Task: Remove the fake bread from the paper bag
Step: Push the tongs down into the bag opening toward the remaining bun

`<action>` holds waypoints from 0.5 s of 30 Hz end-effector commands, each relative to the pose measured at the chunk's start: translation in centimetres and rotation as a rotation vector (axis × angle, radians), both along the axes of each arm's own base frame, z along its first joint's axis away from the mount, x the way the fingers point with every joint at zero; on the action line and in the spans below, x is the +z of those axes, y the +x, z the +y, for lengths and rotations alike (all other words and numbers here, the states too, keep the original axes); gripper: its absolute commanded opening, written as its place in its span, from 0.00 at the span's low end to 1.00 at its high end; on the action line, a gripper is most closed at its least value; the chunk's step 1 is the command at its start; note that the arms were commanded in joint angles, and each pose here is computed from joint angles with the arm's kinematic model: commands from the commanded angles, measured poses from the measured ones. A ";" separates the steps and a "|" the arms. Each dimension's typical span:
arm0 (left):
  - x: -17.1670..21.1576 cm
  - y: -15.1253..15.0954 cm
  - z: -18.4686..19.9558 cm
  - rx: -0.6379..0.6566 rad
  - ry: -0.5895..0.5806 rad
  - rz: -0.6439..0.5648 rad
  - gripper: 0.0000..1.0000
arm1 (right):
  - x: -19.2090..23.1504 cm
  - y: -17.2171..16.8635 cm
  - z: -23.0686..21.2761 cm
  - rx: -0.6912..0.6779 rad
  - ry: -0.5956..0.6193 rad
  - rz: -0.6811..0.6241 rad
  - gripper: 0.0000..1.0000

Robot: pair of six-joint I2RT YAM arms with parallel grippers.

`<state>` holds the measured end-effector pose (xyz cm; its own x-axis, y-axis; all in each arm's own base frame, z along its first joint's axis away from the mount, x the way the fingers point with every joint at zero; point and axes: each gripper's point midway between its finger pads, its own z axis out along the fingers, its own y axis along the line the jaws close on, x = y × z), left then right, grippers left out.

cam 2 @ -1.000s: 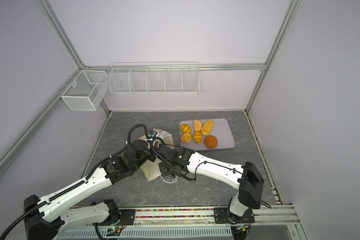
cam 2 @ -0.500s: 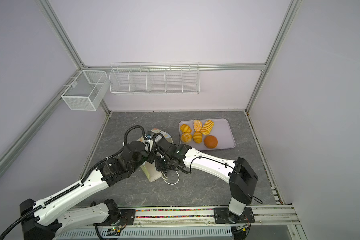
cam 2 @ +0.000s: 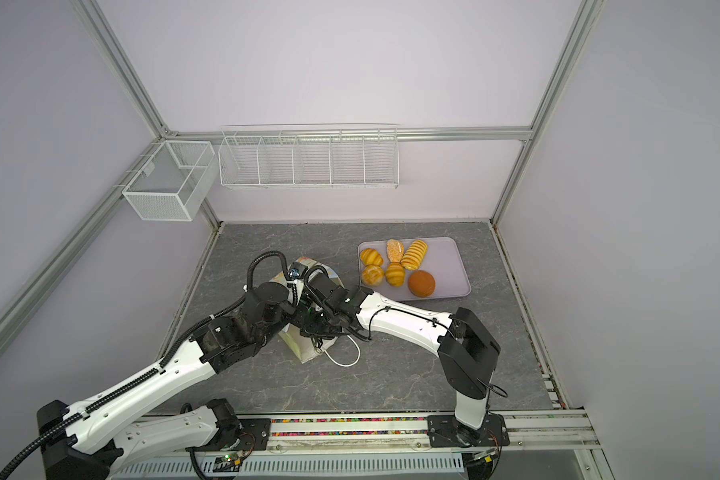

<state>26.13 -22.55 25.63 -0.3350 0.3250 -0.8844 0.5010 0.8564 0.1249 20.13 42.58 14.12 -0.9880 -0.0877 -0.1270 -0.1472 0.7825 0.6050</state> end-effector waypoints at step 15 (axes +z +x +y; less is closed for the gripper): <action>1.9 0.7 -0.4 0.070 -0.110 -0.024 0.00 | -0.9 -1.8 -0.4 -0.040 0.018 0.023 0.34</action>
<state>26.06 -22.56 25.64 -0.3527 0.2904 -0.8895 0.4741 0.8751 0.0977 19.80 41.46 11.68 -0.9950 -0.0363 -0.0929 -0.0843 0.8037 0.5890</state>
